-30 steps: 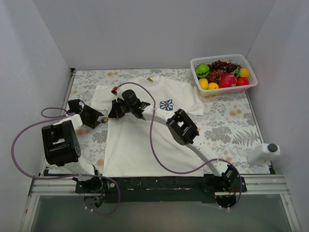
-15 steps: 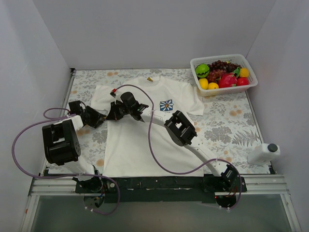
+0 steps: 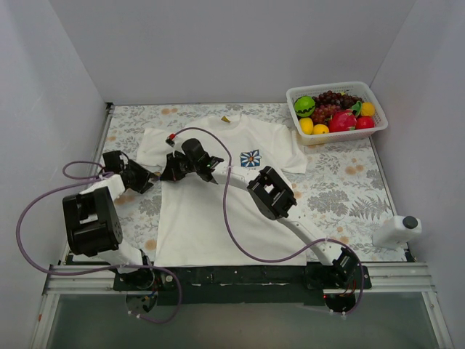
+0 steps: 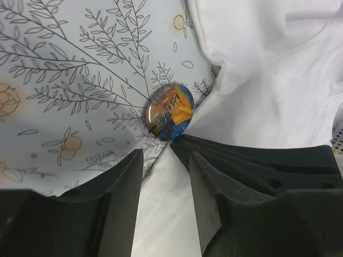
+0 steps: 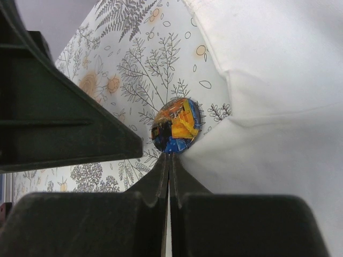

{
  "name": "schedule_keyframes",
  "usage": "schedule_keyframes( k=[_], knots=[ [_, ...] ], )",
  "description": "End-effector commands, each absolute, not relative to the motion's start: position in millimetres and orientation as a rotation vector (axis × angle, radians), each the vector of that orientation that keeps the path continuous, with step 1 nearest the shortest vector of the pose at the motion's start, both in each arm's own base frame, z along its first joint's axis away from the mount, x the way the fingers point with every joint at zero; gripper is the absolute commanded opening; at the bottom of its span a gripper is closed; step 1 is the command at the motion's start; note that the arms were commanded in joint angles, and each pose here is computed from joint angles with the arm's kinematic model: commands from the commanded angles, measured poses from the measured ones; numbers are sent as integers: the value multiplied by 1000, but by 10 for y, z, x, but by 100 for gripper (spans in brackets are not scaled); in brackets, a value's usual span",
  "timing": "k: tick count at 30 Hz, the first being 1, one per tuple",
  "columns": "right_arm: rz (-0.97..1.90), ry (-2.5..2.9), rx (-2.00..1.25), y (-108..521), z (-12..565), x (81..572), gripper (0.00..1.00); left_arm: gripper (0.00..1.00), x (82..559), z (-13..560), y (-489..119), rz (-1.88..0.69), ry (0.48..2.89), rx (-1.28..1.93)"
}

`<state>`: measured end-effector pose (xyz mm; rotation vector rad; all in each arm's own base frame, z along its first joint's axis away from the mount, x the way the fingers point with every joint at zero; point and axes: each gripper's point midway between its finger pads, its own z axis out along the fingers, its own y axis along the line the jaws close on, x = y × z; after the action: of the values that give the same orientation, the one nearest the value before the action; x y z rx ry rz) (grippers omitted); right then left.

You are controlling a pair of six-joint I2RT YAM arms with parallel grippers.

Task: Pin the brooch onto the clothing

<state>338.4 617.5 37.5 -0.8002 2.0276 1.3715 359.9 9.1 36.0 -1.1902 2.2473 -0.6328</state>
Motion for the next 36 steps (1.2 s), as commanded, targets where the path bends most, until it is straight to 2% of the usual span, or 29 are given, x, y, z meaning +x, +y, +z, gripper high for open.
schedule_keyframes(
  k=[1, 4, 7, 9, 10, 12, 14, 17, 27, 31, 36],
  knots=[
    [1380, 1979, -852, 6196, 603, 3277, 1, 40, 3581, 763, 280, -484, 2190, -1131],
    [1414, 1965, -868, 6203, 715, 3228, 3, 43, 3698, 811, 397, -422, 2180, -1135],
    [1434, 1947, -877, 6187, 845, 3198, 15, 40, 3806, 623, 432, -402, 2234, -1166],
    [1439, 1934, -880, 6172, 933, 3172, 21, 34, 3936, 601, 453, -407, 2242, -1164],
    [1436, 1928, -882, 6166, 959, 3172, 27, 28, 3977, 556, 445, -418, 2255, -1167],
    [1429, 1923, -883, 6151, 997, 3171, 32, 16, 4072, 448, 455, -421, 2277, -1180],
    [1418, 1933, -885, 6145, 946, 3177, 38, 15, 4102, 320, 428, -426, 2313, -1189],
    [1416, 1956, -894, 6151, 840, 3172, 41, 13, 4148, 304, 398, -425, 2330, -1179],
    [1453, 1963, -892, 6207, 704, 3162, 41, 1, 3791, 29, 199, -375, 2445, -1179],
    [1499, 1968, -870, 6237, 709, 3147, 52, 1, 3688, -9, 196, -352, 2455, -1203],
    [1524, 2034, -834, 6213, 587, 3111, 60, 3, 3653, 17, 226, -323, 2449, -1223]
  ],
)
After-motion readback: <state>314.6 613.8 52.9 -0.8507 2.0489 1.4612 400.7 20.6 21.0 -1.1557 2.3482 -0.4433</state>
